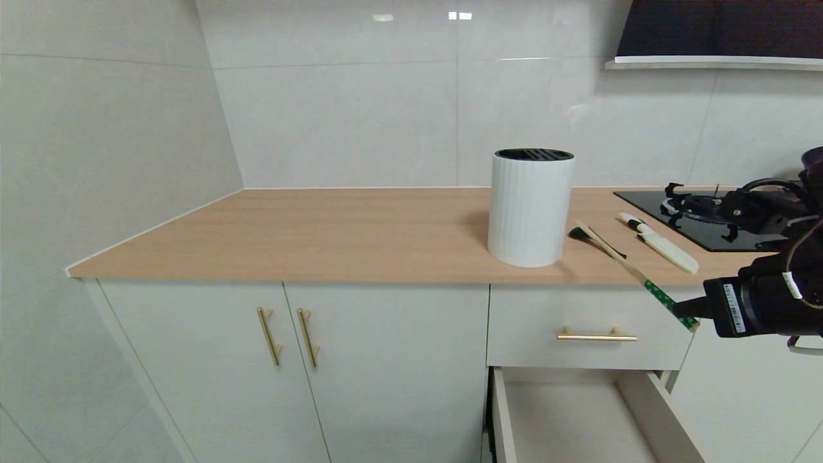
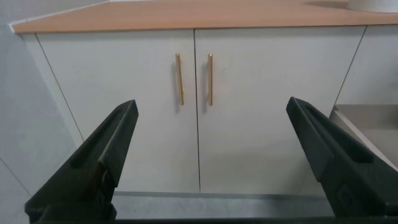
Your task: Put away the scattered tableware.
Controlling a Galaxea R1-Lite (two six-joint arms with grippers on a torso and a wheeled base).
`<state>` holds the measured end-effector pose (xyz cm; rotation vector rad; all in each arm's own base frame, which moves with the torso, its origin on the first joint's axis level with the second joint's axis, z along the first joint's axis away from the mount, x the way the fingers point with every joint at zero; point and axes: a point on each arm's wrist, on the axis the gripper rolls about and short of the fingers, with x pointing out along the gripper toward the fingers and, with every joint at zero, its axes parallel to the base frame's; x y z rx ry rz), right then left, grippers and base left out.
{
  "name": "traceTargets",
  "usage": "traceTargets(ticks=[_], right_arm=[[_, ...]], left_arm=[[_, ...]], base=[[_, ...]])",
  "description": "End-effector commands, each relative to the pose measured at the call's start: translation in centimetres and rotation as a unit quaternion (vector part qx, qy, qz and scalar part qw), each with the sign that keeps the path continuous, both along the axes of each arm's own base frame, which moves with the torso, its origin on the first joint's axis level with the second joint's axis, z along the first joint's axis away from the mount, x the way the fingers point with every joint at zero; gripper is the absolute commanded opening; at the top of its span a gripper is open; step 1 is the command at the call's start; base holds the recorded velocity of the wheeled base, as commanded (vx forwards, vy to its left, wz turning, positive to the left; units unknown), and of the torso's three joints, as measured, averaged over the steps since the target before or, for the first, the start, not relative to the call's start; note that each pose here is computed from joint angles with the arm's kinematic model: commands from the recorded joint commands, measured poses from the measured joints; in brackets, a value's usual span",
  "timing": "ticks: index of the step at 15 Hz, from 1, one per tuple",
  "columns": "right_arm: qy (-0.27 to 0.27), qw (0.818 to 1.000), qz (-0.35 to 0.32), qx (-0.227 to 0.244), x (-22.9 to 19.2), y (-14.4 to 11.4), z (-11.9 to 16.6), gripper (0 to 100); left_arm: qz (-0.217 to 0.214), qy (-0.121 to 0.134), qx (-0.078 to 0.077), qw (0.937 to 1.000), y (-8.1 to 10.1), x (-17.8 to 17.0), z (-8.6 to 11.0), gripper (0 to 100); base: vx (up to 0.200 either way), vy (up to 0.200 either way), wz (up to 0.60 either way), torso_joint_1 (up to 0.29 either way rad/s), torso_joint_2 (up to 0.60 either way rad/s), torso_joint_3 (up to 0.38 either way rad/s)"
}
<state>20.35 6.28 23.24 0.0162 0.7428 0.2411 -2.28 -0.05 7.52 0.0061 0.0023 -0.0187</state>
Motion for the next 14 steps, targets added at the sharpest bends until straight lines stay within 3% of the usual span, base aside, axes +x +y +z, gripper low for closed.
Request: traceTargets(ticks=[1,6,11,14], right_arm=[[0.0,0.999,0.046,-0.004,-1.6,1.3,-0.3,0],[0.012,0.991,0.132,-0.013,-4.2,3.7,-1.4,0],[0.067,0.984,0.158,-0.043,-3.2,5.5,-4.1,0],[0.107,0.98,0.154,-0.061,-1.7,6.5,-6.0,0]], left_arm=[[0.0,0.0,0.0,1.0,0.0,0.0,0.0,100],[0.0,0.0,0.0,1.0,0.0,0.0,0.0,100],[0.0,0.0,0.0,1.0,0.0,0.0,0.0,100],[0.0,0.0,0.0,1.0,0.0,0.0,0.0,100]], base=[[0.0,0.0,0.0,-0.154,0.39,0.232],[0.0,0.0,0.0,-0.168,0.44,0.278],[0.0,0.0,0.0,-0.136,0.45,0.306],[0.0,0.0,0.0,0.006,0.08,0.043]])
